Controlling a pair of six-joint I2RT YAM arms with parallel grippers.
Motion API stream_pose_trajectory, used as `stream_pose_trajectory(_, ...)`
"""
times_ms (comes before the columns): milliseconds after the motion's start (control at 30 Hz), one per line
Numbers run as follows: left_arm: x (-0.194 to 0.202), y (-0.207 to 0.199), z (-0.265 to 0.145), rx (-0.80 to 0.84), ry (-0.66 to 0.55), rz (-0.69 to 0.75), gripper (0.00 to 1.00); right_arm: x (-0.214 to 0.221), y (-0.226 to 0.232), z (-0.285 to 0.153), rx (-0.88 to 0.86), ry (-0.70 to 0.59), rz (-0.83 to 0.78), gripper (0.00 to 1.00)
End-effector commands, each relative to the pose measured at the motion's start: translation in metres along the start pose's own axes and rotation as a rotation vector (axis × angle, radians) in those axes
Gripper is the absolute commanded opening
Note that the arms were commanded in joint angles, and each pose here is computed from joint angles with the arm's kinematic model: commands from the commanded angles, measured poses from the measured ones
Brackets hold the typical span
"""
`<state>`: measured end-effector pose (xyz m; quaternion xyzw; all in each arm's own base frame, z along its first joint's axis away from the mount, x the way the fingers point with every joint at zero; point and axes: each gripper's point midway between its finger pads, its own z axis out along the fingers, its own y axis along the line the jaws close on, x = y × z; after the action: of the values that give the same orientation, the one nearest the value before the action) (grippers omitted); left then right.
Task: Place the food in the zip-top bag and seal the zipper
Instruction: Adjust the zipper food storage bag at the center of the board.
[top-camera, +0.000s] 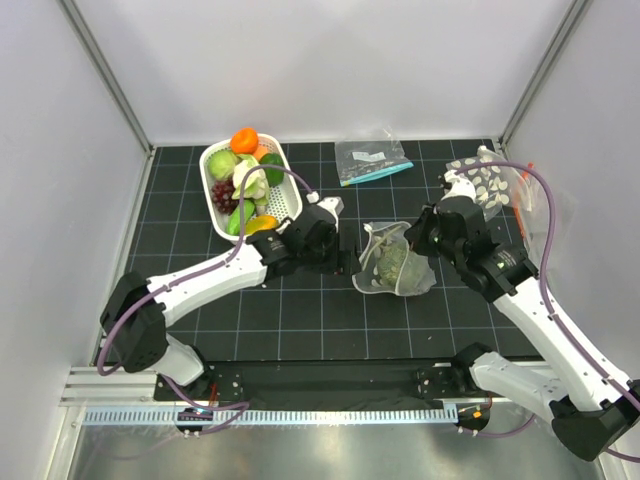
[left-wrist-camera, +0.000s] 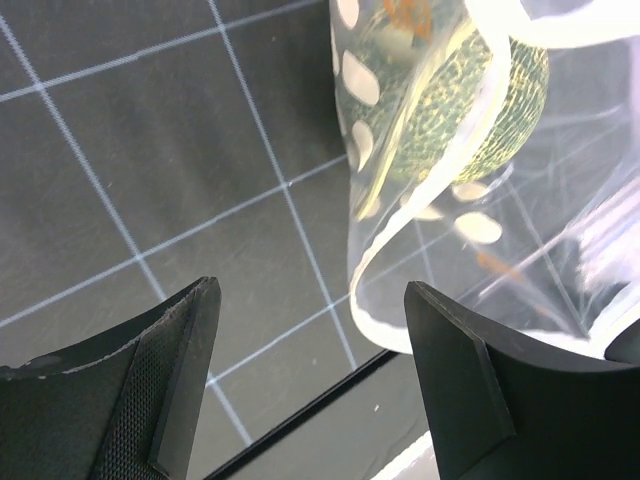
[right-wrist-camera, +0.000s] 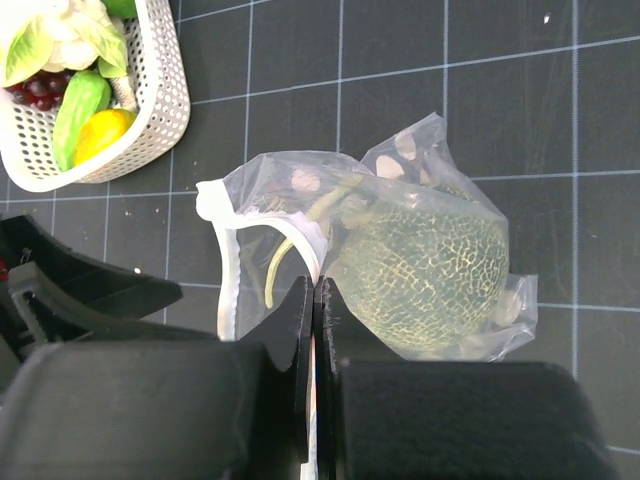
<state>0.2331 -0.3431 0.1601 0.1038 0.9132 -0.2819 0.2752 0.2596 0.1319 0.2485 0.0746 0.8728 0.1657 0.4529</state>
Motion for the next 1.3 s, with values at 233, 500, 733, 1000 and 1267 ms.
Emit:
stream_pose_trajectory(233,-0.021,-0.013,0.01,0.042,-0.152,-0.062,0.68,-0.013,0.014,-0.004,-0.075,-0.064,0.044,0.01)
stream_pose_trajectory(500,-0.006,-0.021,0.033,0.065,-0.15,-0.088,0.31,-0.016,0.01,-0.014,-0.064,-0.077,0.034,0.01)
stream_pose_trajectory(733,-0.024,-0.049,0.022,0.106,-0.151,-0.047,0.0,-0.015,-0.001,-0.018,-0.018,-0.063,-0.034,0.01)
stream_pose_trajectory(1000,-0.081,-0.074,-0.071,0.062,-0.172,0.108,0.0,0.002,-0.019,0.001,0.067,-0.025,-0.066,0.01)
stream_pose_trajectory(1267,-0.085,-0.046,-0.048,0.084,-0.097,0.03,0.0,-0.057,-0.006,-0.051,0.04,-0.169,-0.049,0.01)
